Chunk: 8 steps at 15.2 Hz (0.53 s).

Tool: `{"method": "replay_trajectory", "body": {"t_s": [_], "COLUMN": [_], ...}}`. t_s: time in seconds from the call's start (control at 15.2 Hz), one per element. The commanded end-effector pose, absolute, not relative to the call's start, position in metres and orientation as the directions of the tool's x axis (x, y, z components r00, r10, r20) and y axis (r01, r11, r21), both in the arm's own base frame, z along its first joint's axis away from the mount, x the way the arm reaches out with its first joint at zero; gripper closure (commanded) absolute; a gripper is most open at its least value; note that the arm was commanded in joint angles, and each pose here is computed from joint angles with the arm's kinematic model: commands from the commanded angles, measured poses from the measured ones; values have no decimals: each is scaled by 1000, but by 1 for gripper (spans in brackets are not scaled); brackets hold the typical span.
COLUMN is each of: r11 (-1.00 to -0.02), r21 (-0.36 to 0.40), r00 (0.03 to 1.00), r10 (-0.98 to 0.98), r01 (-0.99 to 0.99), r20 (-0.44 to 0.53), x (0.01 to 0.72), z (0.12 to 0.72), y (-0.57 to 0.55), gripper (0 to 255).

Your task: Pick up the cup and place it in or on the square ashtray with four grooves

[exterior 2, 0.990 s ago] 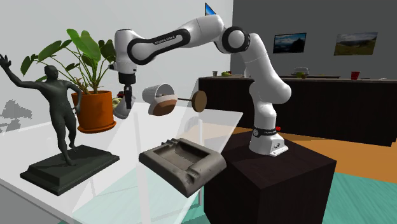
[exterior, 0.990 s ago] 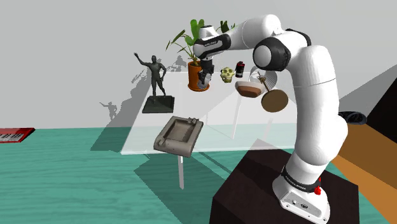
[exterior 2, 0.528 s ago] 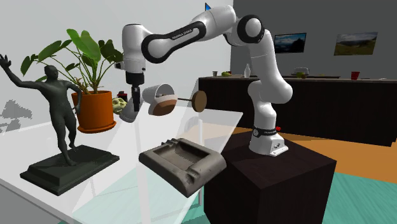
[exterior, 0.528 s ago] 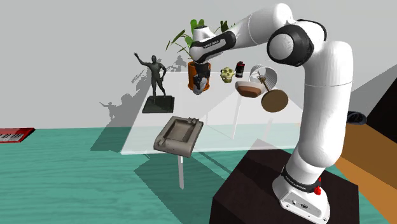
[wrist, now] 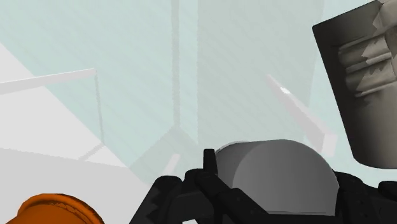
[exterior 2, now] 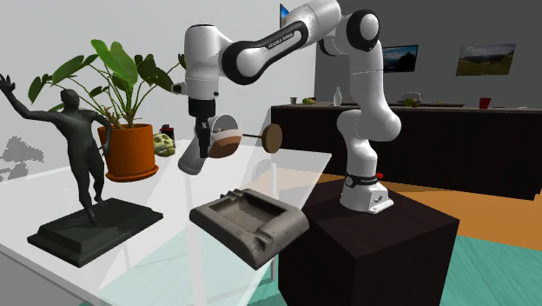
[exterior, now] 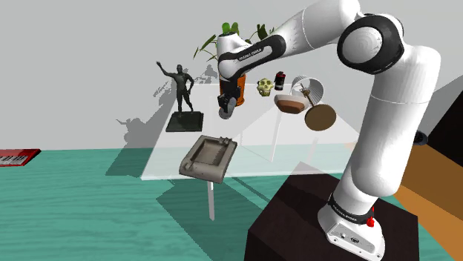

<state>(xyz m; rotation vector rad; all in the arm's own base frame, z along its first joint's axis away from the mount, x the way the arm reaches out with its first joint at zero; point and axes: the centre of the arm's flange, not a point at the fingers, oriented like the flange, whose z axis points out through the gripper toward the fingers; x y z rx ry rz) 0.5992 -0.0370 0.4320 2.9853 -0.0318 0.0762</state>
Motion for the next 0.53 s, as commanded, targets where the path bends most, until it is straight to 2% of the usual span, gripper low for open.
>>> {"method": "replay_trajectory", "body": {"t_s": [0.0, 0.46], "r11": [-988, -988], "r21": [154, 154], "r00": [998, 998], "r10": [-19, -19], "r01": [-27, -27], "r20": [53, 53], "x": [589, 554], "z": [433, 433], "y": [-13, 72], "gripper": [255, 255]}}
